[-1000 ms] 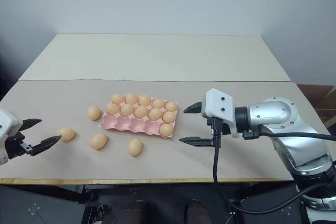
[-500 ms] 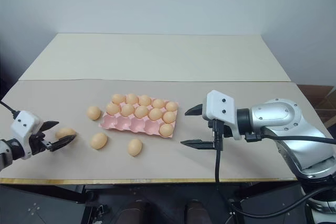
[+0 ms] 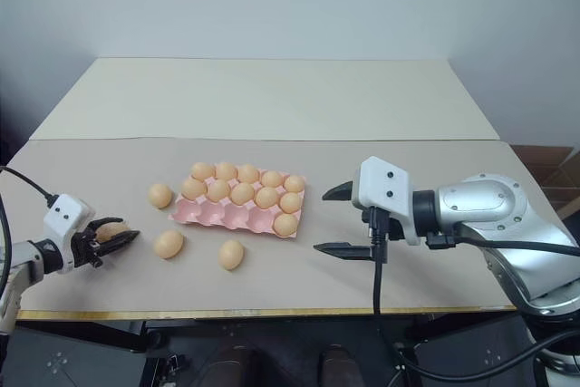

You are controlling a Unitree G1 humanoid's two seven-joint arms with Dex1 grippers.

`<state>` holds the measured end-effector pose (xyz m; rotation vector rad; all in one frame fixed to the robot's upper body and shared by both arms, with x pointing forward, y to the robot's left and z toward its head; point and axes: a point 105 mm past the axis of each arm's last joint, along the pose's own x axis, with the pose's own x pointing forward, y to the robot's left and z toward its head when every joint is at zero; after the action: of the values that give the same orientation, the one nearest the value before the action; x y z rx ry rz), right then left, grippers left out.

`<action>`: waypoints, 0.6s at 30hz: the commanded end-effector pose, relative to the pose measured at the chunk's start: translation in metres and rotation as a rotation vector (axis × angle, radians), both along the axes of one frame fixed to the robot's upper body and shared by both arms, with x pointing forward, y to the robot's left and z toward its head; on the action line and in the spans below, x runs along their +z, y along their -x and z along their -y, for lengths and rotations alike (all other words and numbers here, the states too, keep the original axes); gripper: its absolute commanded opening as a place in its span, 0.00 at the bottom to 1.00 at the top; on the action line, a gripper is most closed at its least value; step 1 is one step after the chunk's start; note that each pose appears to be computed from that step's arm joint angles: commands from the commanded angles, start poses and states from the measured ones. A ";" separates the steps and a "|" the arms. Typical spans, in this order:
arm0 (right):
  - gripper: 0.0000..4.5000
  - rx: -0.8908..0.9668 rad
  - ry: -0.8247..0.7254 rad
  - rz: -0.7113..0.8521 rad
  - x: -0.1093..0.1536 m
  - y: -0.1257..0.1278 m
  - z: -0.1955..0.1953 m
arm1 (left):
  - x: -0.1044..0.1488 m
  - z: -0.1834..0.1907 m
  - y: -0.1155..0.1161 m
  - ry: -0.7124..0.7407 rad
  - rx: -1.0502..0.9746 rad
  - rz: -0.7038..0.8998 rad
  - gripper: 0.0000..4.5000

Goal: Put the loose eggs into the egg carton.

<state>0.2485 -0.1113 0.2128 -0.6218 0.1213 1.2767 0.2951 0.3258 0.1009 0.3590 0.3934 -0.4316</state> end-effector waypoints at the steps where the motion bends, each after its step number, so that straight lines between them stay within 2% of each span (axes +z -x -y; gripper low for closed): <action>1: 1.00 0.003 -0.001 0.049 0.010 0.003 0.000 | 0.022 -0.005 0.000 -0.043 -0.002 0.085 0.47; 6: 1.00 -0.004 -0.006 0.058 0.010 0.004 0.000 | 0.088 0.029 0.004 0.144 -0.166 0.316 0.47; 9: 1.00 -0.009 -0.011 0.071 0.012 0.004 0.000 | 0.108 0.051 0.008 0.211 -0.286 0.358 0.47; 14: 1.00 -0.025 -0.024 0.106 0.016 0.006 -0.002 | 0.121 0.095 0.000 0.361 -0.510 0.354 0.47; 18: 1.00 -0.056 -0.034 0.133 0.019 0.007 -0.002 | 0.107 0.131 -0.009 0.380 -0.678 0.293 0.47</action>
<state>0.2453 -0.1090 0.2216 -0.6541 0.0510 1.2052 0.3041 0.2058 0.2100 0.1509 -0.1094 -1.0167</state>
